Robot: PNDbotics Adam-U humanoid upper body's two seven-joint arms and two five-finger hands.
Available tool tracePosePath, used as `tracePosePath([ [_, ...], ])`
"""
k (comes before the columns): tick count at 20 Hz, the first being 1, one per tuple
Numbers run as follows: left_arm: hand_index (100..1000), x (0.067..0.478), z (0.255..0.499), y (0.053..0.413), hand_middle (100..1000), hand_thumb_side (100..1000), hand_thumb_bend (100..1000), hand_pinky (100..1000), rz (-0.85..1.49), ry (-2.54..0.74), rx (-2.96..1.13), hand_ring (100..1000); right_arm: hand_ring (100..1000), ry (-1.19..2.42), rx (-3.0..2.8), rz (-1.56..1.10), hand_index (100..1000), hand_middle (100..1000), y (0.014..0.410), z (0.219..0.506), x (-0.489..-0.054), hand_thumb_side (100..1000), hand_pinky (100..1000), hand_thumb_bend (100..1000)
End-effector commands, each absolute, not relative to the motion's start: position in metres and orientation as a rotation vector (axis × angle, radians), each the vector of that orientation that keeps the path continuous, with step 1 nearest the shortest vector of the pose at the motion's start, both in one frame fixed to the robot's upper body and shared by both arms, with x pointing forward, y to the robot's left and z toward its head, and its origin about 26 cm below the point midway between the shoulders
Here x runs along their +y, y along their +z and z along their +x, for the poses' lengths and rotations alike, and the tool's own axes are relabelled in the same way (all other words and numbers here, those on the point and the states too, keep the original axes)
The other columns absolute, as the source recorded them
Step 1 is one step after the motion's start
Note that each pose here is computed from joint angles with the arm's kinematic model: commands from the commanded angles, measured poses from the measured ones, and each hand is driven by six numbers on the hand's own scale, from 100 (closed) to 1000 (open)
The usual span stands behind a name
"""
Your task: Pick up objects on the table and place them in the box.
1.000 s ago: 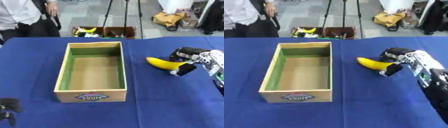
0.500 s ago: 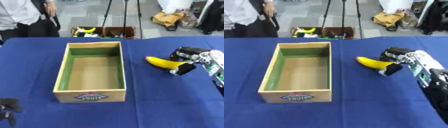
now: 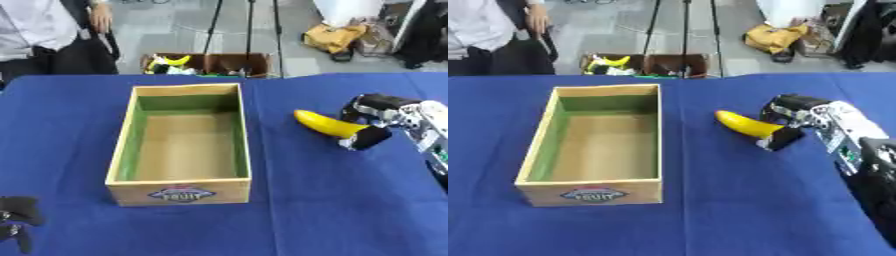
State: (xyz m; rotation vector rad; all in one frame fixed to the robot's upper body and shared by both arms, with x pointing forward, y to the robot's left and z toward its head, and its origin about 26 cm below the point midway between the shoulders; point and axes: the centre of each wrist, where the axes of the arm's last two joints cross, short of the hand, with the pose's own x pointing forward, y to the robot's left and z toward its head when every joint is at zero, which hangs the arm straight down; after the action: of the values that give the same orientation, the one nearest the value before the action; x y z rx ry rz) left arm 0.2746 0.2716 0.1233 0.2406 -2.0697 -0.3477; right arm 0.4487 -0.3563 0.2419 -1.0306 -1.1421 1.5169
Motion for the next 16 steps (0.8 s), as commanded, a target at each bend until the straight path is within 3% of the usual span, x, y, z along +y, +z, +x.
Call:
tracePosePath([
  [1,662,0.2730,0.2733,0.1308,502,1000,100,286,0.257,-0.374,-2.093,527,735,1.495,-1.160,-1.069,672,575,0.2559,0.4461,-0.3633,480,585,213],
  [16,663,0.2732,0.2734,0.1312,503,1000,100,286,0.257,-0.377,-2.093,528,713,1.469,-1.199,-1.105,623,530,0.2600,0.4452,-0.3637,493,554,130],
])
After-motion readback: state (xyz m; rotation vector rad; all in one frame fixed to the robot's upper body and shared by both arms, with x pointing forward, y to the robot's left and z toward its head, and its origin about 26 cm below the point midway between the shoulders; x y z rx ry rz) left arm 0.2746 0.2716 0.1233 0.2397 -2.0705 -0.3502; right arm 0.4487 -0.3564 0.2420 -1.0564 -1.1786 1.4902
